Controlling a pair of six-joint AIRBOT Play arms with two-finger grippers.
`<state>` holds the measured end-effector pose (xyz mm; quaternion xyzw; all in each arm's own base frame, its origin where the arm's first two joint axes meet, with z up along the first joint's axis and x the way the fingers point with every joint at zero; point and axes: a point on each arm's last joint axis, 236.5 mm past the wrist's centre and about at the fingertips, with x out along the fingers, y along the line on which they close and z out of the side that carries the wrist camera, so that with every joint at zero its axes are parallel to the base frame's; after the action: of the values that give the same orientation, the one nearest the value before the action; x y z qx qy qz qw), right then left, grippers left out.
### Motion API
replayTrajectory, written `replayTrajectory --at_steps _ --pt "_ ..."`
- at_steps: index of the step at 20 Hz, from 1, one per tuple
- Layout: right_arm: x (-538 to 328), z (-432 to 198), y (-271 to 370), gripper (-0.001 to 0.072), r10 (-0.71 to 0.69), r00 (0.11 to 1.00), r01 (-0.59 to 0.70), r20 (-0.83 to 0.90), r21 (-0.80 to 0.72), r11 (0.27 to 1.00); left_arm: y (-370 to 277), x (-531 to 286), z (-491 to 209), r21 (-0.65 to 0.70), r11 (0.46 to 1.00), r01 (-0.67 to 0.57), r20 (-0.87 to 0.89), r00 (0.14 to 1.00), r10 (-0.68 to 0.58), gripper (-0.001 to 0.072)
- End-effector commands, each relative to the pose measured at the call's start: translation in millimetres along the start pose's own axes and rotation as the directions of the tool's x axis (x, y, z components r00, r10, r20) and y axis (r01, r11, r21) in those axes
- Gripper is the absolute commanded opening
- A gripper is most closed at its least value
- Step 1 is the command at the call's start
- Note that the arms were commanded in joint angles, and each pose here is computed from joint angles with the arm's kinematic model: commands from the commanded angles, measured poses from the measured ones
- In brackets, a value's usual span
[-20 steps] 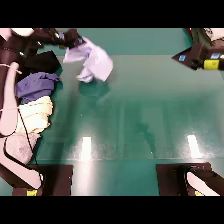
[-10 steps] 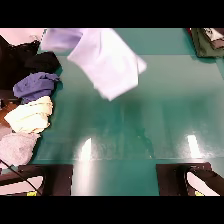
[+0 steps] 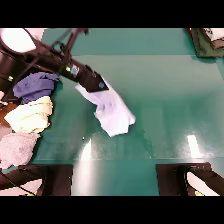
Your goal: Fold the shirts.
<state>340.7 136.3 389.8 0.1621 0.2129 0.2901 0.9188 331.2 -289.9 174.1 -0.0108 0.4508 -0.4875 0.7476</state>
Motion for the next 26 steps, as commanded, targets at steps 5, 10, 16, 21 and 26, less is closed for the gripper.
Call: replayTrajectory --at_steps 5,10,16,21,26 --pt "-0.4 -6.4 0.5 0.0023 0.001 1.000 -0.001 -0.029 -0.001 1.000 62.0 -24.9 -81.1 -0.260 0.960 -0.108 -0.145 0.987 0.072 0.0664" --pt "0.6 -7.3 -0.3 0.0023 0.001 0.999 -0.001 -0.034 0.001 1.000 66.7 47.7 -159.0 -0.520 0.854 -0.001 -0.087 0.995 -0.052 0.0665" --pt "0.6 -9.3 -0.2 0.0023 0.002 0.999 -0.002 -0.042 0.001 1.000 117.6 83.4 -167.3 -0.707 0.707 -0.008 0.081 0.992 0.093 0.0665" --pt "0.3 -11.1 0.4 0.0023 0.003 0.999 -0.003 -0.050 0.001 1.000 124.0 112.3 -153.9 -0.738 0.675 0.025 0.136 0.984 0.112 0.0665" --pt "-0.8 -26.4 1.1 0.0023 0.007 0.993 -0.007 -0.114 0.001 1.000 137.7 121.8 -145.1 -0.766 0.642 0.014 0.168 0.969 0.179 0.0320"
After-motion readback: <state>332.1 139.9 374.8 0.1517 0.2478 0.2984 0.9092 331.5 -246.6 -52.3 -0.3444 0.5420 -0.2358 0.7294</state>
